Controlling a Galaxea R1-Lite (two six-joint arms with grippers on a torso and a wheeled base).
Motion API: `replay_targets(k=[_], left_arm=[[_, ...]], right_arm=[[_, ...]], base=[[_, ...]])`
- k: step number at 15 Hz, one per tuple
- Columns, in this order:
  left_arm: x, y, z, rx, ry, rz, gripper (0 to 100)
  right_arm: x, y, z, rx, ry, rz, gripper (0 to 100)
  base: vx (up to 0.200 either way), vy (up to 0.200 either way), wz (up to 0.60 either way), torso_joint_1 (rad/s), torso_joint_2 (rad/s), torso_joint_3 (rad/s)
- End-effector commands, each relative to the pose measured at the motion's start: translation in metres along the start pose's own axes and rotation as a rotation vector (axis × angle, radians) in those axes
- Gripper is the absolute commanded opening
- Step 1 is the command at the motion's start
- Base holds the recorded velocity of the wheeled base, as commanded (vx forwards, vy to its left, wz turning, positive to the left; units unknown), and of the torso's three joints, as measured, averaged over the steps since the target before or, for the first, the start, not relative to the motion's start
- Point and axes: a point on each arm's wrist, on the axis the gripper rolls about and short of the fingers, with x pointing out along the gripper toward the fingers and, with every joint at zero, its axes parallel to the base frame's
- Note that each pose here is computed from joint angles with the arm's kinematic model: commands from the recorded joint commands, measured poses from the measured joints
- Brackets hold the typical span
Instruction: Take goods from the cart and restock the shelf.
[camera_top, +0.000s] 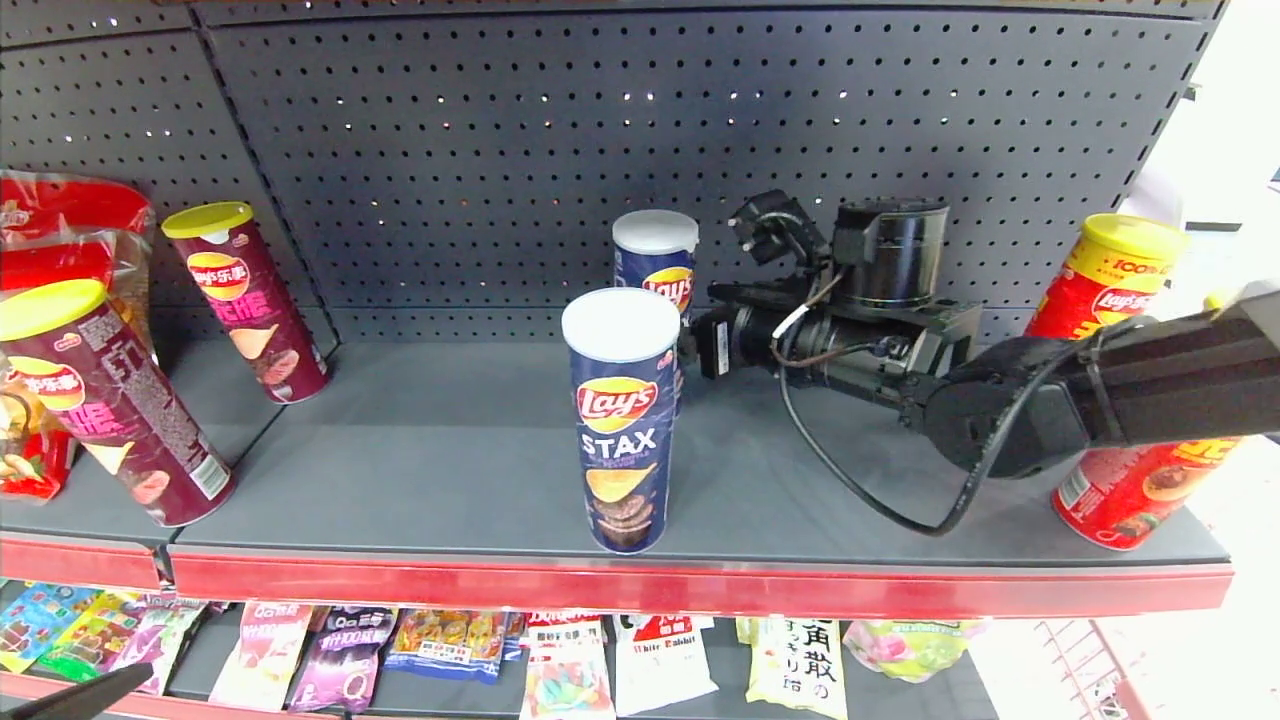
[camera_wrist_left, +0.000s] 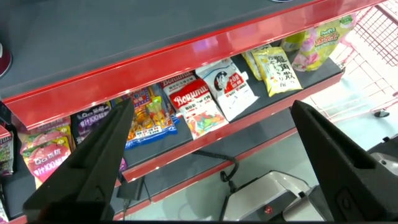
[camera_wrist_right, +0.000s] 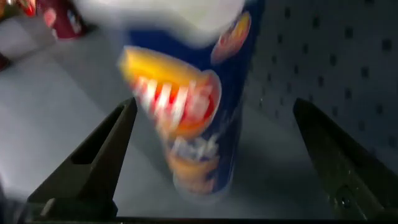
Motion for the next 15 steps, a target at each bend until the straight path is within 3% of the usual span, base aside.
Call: replay_targets(k=[1,7,10,15], left_arm=[[0.001,0.0,0.0,-0.002,0.005,-0.001,100],[0.005,0.002,0.005,-0.009,0.021,-0.004,100],[0.01,0.004,0.013,-0.015,0.041,-0.01,100],[0.021,0.007,0.02,-0.03,0.077,-0.024,100]], right_arm=[[-0.024,-0.001,0.009,0.0,-0.011,-0.031,100],[-0.093,0.002,0.001,0.008,0.043,-0.155,100],[-0.144,0.013,-0.011,0.007,0.065,-0.148,100],[-0.223,0.04,-0.019,-0.017,0.024,-0.062,100]], base=[[0.0,0.0,0.0,0.0,0.0,0.0],[0.0,0.0,0.0,0.0,0.0,0.0],[0.0,0.0,0.0,0.0,0.0,0.0],[0.0,0.0,0.0,0.0,0.0,0.0]])
